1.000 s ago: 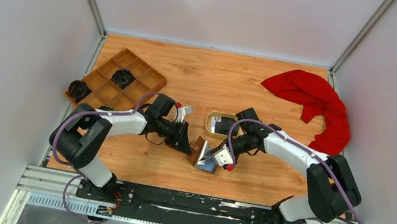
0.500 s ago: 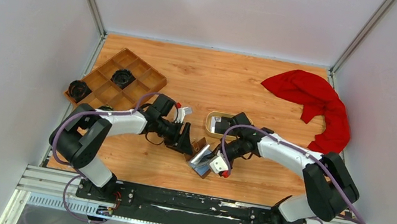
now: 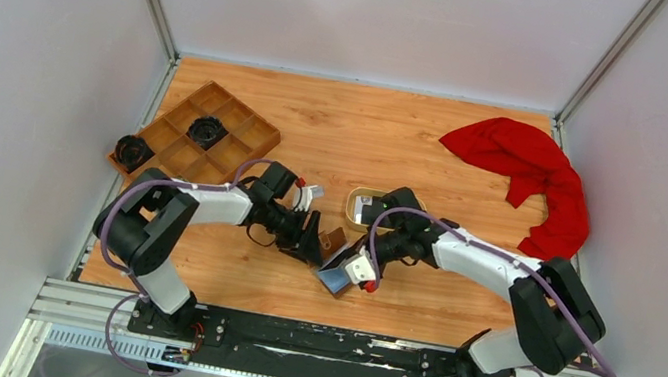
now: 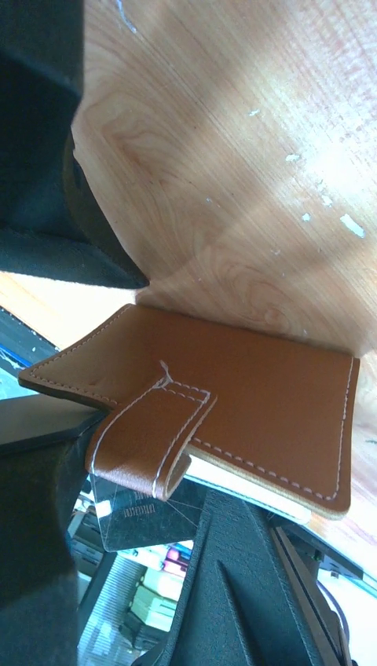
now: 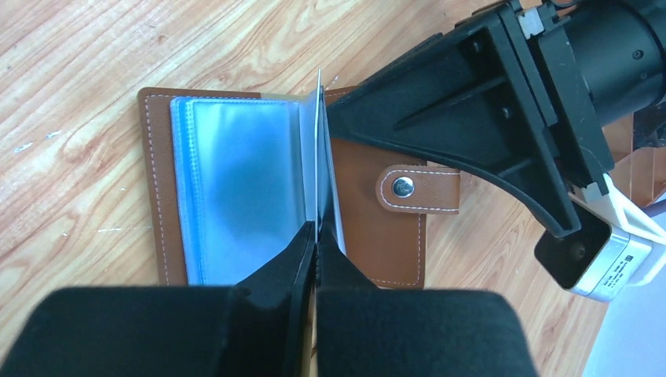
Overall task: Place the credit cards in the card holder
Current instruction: Insert the credit card into the card holder.
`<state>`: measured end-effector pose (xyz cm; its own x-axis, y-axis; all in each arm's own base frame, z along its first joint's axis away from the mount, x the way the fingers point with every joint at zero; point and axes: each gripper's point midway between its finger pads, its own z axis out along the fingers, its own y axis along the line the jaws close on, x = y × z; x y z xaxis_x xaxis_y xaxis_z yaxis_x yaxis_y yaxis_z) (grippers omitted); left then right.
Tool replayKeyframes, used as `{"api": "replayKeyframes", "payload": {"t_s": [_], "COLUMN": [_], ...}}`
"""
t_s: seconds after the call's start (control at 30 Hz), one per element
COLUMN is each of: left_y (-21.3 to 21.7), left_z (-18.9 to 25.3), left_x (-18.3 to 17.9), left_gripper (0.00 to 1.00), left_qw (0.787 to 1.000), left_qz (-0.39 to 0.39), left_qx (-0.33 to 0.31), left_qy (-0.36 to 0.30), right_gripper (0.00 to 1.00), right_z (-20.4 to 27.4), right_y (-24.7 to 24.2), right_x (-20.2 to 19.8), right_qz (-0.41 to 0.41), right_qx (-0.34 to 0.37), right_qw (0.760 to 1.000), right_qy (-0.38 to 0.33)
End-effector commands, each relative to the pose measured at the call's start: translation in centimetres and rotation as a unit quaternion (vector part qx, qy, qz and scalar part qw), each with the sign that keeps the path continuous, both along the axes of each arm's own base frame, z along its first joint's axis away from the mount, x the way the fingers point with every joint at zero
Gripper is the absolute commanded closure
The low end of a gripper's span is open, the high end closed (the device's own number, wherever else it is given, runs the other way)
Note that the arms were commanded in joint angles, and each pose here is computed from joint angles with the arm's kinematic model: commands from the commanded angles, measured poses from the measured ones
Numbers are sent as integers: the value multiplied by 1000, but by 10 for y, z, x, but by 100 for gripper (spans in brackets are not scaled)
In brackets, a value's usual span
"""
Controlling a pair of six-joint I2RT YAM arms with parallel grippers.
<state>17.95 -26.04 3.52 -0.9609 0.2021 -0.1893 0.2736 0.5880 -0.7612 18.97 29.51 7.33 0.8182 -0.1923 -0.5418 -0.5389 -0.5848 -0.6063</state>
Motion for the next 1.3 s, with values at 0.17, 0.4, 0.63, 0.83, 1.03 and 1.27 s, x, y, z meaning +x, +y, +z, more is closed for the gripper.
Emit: {"api": "replayKeyframes", "payload": {"t_s": [0.17, 0.4, 0.63, 0.83, 1.03, 1.27], "left_y": [-1, 2, 28, 39, 35, 28], "left_z": [16, 34, 72, 133, 147, 125], "left_x": [9, 18, 41, 45, 27, 12], "left_gripper": [44, 32, 0, 0, 1, 19], "left_qw": [999, 996, 972, 913, 897, 897], "left_qz": [-4, 7, 29, 84, 102, 78], "left_qx": [-4, -8, 46, -19, -98, -121], "left_qy": [-34, -85, -228, -399, -418, -418], "right_gripper": [100, 100, 100, 100, 100, 100], "right_z": [-14, -27, -32, -30, -27, -27], "right_y": [5, 2, 1, 1, 5, 7], "right_x": [15, 18, 20, 18, 18, 19], "right_qz": [-41, -48, -56, -60, -72, -89], "right_qx": [-37, -71, -99, -116, -138, -167], "right_qw": [998, 996, 992, 988, 979, 966], "right_qy": [23, 38, 57, 83, 130, 175]}}
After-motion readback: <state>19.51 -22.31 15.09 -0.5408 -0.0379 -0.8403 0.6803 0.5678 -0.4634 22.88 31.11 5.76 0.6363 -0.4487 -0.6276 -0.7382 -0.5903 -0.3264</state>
